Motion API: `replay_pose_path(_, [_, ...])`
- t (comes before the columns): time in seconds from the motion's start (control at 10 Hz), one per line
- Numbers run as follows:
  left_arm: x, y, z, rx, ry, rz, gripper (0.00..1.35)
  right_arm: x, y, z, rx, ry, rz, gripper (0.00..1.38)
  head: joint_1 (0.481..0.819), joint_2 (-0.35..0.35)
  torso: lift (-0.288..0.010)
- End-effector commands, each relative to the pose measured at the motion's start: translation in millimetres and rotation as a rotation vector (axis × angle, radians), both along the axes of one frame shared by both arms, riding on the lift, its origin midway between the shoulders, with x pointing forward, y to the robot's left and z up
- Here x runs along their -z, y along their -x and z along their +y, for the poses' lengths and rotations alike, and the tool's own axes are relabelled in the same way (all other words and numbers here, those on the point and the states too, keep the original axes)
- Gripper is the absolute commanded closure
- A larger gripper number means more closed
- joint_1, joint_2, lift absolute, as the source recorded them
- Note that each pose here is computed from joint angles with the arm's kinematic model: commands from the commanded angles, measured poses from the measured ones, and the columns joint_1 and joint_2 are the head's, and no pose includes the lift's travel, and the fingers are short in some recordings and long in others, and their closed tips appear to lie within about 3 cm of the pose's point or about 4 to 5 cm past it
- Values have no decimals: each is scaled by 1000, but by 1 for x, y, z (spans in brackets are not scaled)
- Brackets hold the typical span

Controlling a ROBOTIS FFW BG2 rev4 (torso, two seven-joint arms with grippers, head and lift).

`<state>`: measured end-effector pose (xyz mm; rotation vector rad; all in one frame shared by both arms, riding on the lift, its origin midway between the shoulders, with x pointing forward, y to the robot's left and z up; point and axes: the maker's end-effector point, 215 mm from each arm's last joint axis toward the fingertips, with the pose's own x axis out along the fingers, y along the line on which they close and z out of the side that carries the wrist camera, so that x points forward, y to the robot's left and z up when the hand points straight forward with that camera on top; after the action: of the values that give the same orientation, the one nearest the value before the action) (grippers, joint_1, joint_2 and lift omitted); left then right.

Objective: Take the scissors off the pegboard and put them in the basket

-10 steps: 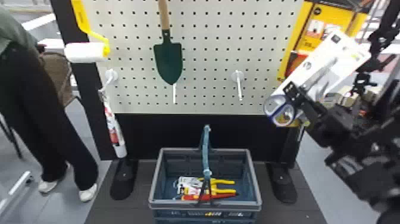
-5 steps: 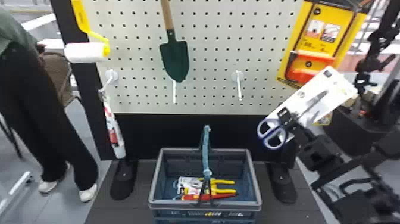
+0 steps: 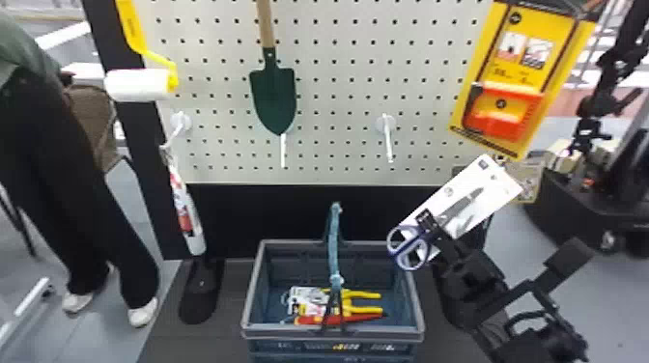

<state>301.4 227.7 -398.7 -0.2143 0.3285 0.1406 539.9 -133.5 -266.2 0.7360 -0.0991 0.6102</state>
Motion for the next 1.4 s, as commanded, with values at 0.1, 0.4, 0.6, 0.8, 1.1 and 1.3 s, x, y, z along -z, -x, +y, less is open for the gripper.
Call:
replay_pose_path(0.1, [-1, -2, -1, 1, 4, -5, 99, 13, -2, 3, -4, -2, 22, 1191, 549, 0, -100])
replay_pose_path(0.4, [0, -2, -1, -1, 5, -6, 99, 31, -4, 22, -39, -10, 59, 1191, 549, 0, -100])
replay_pose_path(0.6, [-1, -3, -2, 3, 4, -7, 99, 44, -6, 42, -77, -17, 85, 1191, 549, 0, -100])
replay_pose_path(0.8, [-1, -4, -2, 4, 5, -11, 99, 53, -8, 59, -111, -20, 102, 1191, 549, 0, -100])
replay_pose_path(1.1, [0, -4, -1, 4, 3, -10, 99, 71, -6, 90, -177, -20, 136, 1191, 549, 0, -100])
replay_pose_path(1.3, [-1, -4, 0, 1, 4, -13, 99, 82, -4, 104, -210, -16, 158, 1191, 549, 0, -100])
